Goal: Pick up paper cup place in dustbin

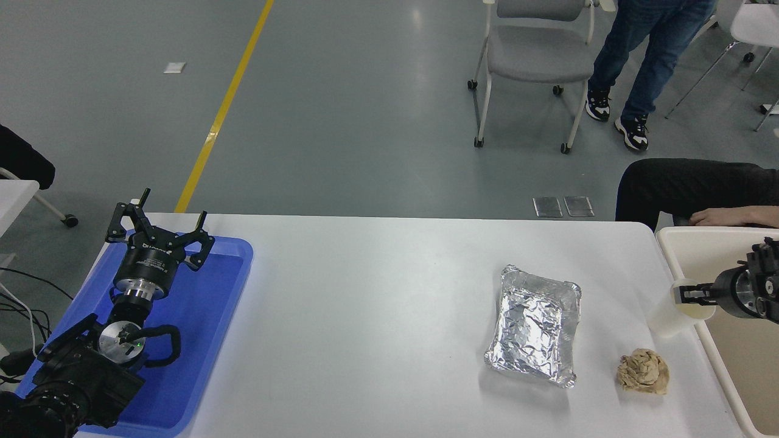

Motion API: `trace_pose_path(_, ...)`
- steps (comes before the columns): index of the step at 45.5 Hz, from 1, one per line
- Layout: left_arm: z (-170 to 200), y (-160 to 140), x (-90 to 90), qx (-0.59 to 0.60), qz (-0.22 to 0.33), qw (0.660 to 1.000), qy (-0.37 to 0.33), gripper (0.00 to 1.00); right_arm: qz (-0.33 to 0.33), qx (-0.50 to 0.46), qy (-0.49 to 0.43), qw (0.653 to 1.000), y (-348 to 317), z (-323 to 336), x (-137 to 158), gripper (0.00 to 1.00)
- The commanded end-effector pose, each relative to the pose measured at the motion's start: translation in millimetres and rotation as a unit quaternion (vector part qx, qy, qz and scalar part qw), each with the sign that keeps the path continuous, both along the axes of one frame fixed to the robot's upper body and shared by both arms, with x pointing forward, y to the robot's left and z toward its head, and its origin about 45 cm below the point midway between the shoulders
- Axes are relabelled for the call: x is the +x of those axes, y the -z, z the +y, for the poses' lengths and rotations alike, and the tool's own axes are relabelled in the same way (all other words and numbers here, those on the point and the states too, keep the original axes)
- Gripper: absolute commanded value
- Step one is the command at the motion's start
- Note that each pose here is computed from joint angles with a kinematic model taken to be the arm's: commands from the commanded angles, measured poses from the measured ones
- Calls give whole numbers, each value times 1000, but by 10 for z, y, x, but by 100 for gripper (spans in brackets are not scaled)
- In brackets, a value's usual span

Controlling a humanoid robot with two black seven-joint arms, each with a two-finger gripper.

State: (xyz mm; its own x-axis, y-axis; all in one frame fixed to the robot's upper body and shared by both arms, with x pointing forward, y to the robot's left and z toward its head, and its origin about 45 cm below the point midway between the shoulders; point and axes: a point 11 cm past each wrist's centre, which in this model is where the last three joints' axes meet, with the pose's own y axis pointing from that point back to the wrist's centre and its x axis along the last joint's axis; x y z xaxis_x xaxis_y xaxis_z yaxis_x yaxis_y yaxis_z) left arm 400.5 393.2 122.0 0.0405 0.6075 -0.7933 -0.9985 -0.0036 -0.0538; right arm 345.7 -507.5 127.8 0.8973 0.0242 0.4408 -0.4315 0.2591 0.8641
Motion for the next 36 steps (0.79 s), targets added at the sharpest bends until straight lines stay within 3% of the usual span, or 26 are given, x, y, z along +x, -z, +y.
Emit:
trace_pose_path(1, -4, -2, 2, 0, 0, 1000, 1, 100, 4, 2, 1, 1000, 22, 2, -20, 0)
trace_pose_path(21, -15, -5, 8, 0, -1, 1000, 2, 100, -11, 12, -3, 1000, -159, 94, 158, 0)
trace_pose_path(36, -22, -2, 9, -2, -1, 1000, 2, 100, -28, 14, 8, 999, -1248, 93, 574, 0)
